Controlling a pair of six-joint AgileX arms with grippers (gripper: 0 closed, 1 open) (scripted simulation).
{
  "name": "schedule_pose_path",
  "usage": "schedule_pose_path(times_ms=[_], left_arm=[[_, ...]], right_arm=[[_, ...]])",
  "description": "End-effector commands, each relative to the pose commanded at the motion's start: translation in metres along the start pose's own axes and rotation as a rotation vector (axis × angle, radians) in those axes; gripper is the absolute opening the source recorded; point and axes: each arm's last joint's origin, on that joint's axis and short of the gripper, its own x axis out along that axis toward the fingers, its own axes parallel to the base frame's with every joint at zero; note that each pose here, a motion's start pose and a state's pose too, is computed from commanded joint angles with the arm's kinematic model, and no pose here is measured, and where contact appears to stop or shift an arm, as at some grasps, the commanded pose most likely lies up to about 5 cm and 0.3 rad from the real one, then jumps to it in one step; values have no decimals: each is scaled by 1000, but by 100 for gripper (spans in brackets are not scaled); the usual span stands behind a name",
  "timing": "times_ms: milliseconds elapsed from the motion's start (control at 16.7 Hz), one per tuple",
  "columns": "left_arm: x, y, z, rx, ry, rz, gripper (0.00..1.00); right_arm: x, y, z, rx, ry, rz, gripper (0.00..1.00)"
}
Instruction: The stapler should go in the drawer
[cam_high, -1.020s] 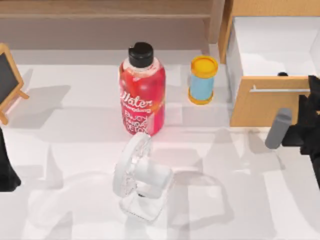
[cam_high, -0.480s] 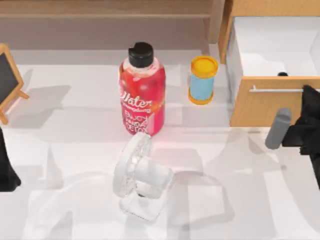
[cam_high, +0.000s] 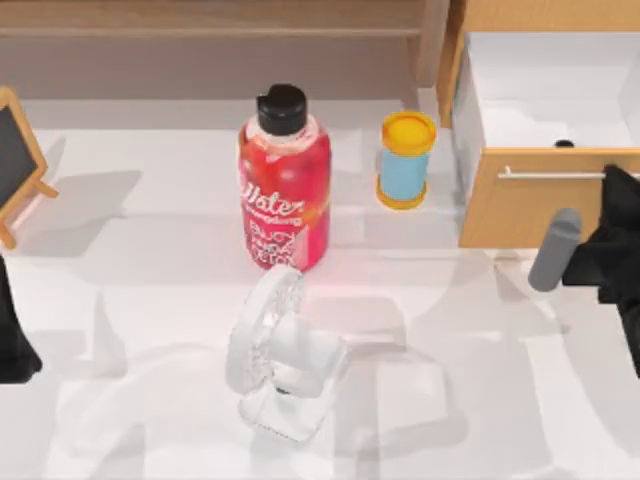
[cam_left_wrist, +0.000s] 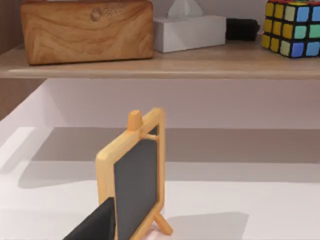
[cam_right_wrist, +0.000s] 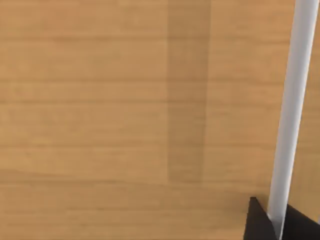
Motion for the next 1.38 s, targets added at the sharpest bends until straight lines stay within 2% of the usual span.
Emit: schedule_pose_path(times_ms=[480,900,1380], left_arm=[[0,0,0,0,0,0,100],[0,0,0,0,0,0,100],[0,0,0,0,0,0,100]], right_arm=[[51,2,0,-4,-3,11,0],[57,0,1,0,-2,5,0],[106,3,1,-3,-4,14,0]])
